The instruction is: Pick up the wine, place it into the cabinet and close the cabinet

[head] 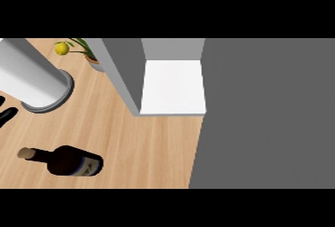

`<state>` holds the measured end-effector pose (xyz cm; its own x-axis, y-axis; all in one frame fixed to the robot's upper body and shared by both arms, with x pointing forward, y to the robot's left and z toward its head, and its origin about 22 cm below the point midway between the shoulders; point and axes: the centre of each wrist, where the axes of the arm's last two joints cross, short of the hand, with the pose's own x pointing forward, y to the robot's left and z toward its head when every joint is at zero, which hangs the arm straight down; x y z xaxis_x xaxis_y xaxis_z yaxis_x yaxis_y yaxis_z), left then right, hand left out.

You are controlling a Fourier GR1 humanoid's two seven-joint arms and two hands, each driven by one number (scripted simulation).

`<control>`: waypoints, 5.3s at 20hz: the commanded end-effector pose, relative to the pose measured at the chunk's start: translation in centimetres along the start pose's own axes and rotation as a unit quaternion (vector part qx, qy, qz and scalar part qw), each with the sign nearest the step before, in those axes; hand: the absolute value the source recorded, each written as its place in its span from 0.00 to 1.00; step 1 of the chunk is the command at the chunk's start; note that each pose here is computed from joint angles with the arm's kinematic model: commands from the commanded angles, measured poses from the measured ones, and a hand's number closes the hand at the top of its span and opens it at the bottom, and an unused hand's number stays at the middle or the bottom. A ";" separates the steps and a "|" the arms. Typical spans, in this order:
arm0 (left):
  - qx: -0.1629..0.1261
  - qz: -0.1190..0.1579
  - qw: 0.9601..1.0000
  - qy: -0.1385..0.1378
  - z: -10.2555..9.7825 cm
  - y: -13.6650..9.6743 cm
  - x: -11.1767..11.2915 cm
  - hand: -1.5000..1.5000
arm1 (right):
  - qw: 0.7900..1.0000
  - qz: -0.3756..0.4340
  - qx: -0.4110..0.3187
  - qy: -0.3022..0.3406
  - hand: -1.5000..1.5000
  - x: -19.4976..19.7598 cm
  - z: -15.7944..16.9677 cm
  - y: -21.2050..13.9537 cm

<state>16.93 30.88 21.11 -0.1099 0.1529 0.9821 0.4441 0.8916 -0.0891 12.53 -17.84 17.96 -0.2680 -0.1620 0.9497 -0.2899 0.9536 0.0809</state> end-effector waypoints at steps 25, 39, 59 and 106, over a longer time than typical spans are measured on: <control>0.040 -0.031 0.998 0.031 0.6 3.7 -11.2 0.00 | 0.999 0.019 -0.012 -0.034 0.00 5.0 3.3 1.2; 0.056 -0.053 0.995 0.065 2.6 7.8 -16.2 0.00 | 0.999 0.034 -0.015 -0.036 0.00 4.8 2.8 1.1; 0.063 -0.038 0.994 0.086 2.6 10.2 -26.1 0.00 | 0.999 0.030 -0.012 -0.039 0.00 4.1 2.0 2.3; 0.149 0.018 0.989 -0.019 -1.1 2.3 -33.9 1.00 | 0.998 0.043 -0.020 -0.035 0.00 2.5 3.1 2.3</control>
<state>22.06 29.17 -12.47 -0.1279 0.1561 0.9794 0.1437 0.9800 -0.1374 11.14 -16.51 17.74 -0.2930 -0.0503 0.9548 -0.2313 0.9727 -0.0198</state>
